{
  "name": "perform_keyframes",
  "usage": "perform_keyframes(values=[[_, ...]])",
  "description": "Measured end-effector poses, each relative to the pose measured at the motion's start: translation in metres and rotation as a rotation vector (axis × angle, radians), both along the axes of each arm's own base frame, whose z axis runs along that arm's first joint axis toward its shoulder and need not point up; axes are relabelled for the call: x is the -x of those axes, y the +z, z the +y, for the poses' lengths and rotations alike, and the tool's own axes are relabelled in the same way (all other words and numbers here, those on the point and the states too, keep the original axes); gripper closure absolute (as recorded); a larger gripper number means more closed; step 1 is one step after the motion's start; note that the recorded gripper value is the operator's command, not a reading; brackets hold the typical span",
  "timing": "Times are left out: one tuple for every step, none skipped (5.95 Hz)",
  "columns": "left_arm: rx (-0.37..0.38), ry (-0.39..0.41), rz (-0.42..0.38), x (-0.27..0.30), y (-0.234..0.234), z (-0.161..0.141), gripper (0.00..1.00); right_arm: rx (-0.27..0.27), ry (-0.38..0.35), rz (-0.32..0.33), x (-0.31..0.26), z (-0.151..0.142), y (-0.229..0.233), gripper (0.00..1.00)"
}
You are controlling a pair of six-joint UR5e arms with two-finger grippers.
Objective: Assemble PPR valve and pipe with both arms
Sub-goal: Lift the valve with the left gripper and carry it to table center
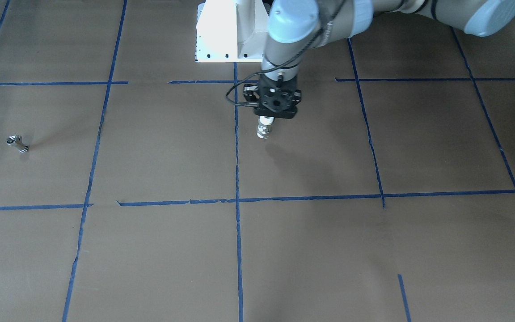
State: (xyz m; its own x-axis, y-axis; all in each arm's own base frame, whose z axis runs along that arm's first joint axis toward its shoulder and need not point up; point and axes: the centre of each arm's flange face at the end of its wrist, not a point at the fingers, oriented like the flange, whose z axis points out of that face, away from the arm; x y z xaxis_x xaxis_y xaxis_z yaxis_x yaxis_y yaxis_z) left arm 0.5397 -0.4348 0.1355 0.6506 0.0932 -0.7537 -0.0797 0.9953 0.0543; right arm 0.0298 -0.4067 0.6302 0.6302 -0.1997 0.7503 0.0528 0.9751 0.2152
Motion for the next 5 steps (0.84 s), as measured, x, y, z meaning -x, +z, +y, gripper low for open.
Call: perform_keyframes(values=[[0.003, -0.016, -0.016, -0.029, -0.021, -0.004, 1.00, -0.003, -0.003, -0.009, 0.001, 0.000, -0.002, 0.00], [-0.010, -0.027, -0.033, -0.048, -0.031, -0.002, 1.00, -0.005, -0.003, -0.012, 0.001, 0.000, -0.003, 0.00], [-0.026, -0.030, -0.047, -0.058, -0.032, 0.004, 1.00, -0.005, -0.003, -0.014, 0.001, 0.000, -0.004, 0.00], [-0.040, -0.030, -0.061, -0.065, -0.027, 0.009, 1.00, -0.004, -0.003, -0.014, 0.001, 0.000, -0.004, 0.00], [-0.052, -0.031, -0.073, -0.070, -0.022, 0.014, 0.98, -0.003, -0.002, -0.014, 0.001, 0.000, -0.004, 0.00]])
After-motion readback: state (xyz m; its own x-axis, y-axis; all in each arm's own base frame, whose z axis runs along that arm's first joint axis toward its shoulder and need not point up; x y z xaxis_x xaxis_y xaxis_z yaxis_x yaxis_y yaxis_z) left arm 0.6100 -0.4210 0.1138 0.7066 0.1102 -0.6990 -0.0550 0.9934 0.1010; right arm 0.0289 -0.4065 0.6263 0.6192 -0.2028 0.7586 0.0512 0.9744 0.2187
